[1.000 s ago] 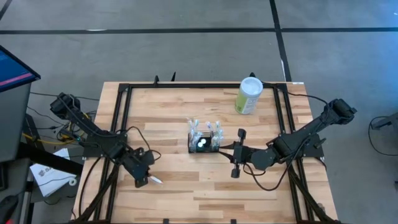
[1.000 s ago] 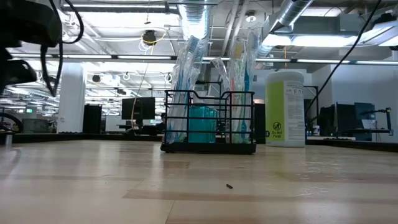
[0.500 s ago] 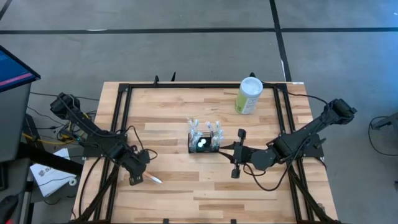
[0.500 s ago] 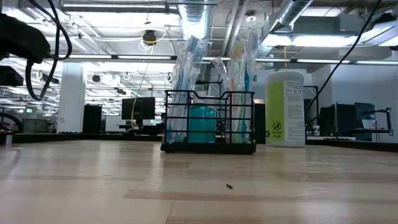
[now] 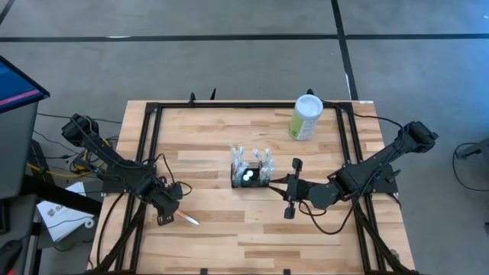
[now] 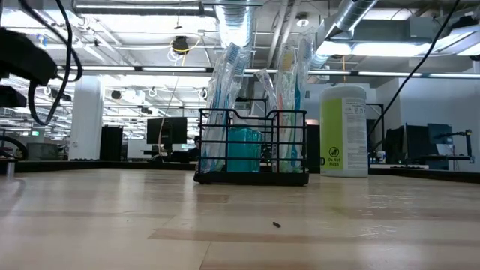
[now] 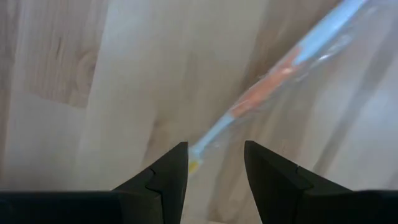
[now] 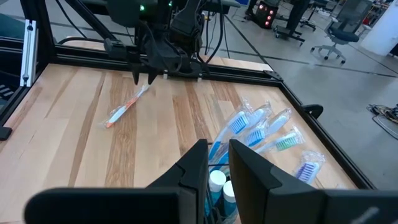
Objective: Pick & Place toothbrushing station
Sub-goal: Put the orange toothbrush into the right compartment of the organizer
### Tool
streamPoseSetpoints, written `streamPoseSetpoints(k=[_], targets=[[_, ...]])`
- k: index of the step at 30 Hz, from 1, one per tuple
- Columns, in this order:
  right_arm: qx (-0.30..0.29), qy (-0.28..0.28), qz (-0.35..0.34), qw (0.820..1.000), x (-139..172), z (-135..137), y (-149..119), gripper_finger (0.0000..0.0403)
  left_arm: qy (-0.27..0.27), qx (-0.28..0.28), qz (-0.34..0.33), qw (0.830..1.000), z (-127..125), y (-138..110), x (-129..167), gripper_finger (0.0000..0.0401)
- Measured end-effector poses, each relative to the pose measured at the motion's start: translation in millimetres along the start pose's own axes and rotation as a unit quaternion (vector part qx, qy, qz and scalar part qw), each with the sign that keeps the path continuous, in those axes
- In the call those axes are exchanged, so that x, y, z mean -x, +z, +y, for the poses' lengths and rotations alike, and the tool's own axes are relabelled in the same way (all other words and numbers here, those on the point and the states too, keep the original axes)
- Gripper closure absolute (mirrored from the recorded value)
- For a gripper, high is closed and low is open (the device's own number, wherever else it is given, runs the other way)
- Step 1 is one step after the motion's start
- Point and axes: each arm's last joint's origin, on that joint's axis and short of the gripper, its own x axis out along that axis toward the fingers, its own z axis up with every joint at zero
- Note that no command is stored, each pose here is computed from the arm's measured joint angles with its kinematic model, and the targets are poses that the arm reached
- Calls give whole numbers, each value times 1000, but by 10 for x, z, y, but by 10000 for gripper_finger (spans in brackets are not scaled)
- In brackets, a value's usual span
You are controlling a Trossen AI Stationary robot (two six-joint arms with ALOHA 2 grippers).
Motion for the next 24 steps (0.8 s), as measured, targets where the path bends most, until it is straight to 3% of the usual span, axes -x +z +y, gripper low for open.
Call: streamPoseSetpoints(k=[16, 24], targets=[[0, 0, 0, 1000, 0, 0, 0, 347, 10, 7, 9, 1000, 104, -67, -160, 250], [0, 0, 0, 1000, 0, 0, 1, 347, -9, 10, 5, 1000, 126, -88, -254, 250]])
